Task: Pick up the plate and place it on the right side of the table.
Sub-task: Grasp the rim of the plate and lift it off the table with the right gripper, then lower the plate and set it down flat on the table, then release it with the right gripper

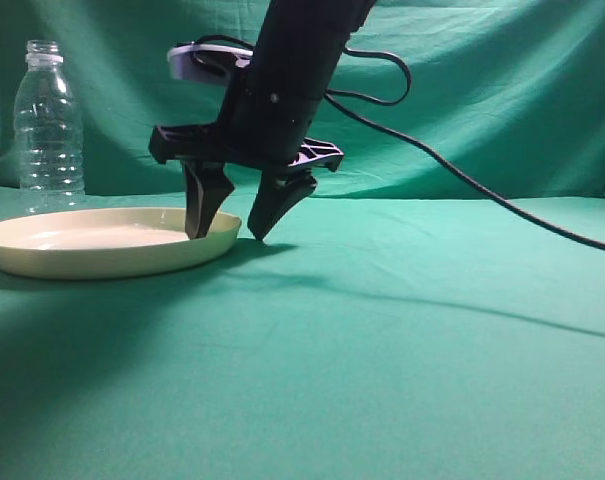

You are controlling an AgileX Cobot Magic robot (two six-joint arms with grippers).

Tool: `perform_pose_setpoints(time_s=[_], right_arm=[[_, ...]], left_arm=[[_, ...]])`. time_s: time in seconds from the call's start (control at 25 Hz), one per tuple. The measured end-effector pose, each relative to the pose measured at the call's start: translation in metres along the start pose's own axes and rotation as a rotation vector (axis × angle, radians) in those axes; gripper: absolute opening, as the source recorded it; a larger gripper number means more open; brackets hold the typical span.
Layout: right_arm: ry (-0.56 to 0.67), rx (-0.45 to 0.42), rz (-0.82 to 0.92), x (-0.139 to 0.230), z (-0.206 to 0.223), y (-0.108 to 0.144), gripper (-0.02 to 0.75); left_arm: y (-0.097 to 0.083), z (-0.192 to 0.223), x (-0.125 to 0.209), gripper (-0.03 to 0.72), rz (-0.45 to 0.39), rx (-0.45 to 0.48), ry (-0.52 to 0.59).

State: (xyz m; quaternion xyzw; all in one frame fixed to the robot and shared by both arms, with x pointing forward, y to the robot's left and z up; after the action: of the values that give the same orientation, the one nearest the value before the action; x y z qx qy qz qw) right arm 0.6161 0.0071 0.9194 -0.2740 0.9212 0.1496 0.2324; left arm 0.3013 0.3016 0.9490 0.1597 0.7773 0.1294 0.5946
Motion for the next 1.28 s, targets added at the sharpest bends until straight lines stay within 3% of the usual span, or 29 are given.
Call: perform_pose_setpoints(time_s=[0.16,0.24,0.36,0.44,0.52,0.56,0.84,1.0,1.12,1.28], right_arm=[[-0.004,0.006,-0.005,0.001,0.005,-0.001,0.428],[-0.011,0.006,-0.005,0.000,0.006,-0.001,0.342],[-0.022,0.005,-0.008,-0.002,0.007,0.000,0.121],[-0.025,0.004,0.002,-0.004,0.006,0.000,0.056],[-0.023,0.004,0.004,-0.009,0.002,0.001,0.067],[-0.021,0.003,0.000,-0.013,-0.001,0.002,0.000],[-0.018,0.048,-0.058,-0.034,-0.067,0.002,0.000],[-0.031,0.096,0.037,-0.042,-0.121,-0.032,0.000],[-0.010,0.147,0.119,-0.038,-0.153,-0.071,0.000],[0.014,0.218,0.243,-0.013,-0.185,-0.123,0.000]], left_arm=[[0.000,0.000,0.000,0.000,0.000,0.000,0.000],[0.000,0.000,0.000,0.000,0.000,0.000,0.000],[0.000,0.000,0.000,0.000,0.000,0.000,0.000],[0.000,0.000,0.000,0.000,0.000,0.000,0.000],[0.000,0.000,0.000,0.000,0.000,0.000,0.000],[0.000,0.000,0.000,0.000,0.000,0.000,0.000],[0.000,0.000,0.000,0.000,0.000,0.000,0.000],[0.000,0.000,0.000,0.000,0.000,0.000,0.000],[0.000,0.000,0.000,0.000,0.000,0.000,0.000],[0.000,0.000,0.000,0.000,0.000,0.000,0.000]])
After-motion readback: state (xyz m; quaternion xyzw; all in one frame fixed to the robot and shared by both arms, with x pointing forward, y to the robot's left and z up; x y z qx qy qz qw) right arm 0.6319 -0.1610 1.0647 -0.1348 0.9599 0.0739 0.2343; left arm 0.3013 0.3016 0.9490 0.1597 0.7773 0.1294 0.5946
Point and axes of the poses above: a point on each arm's last joint axis where the gripper is mounted, z pointing out along that axis toward the gripper, y along the wrist's bending axis when the last joint is at zero, x = y × z, the point moved 1 cm from there along z, pointing out along that axis toward the gripper, and after that the axes turned 8 degrees about z, right-handed, at the moved point
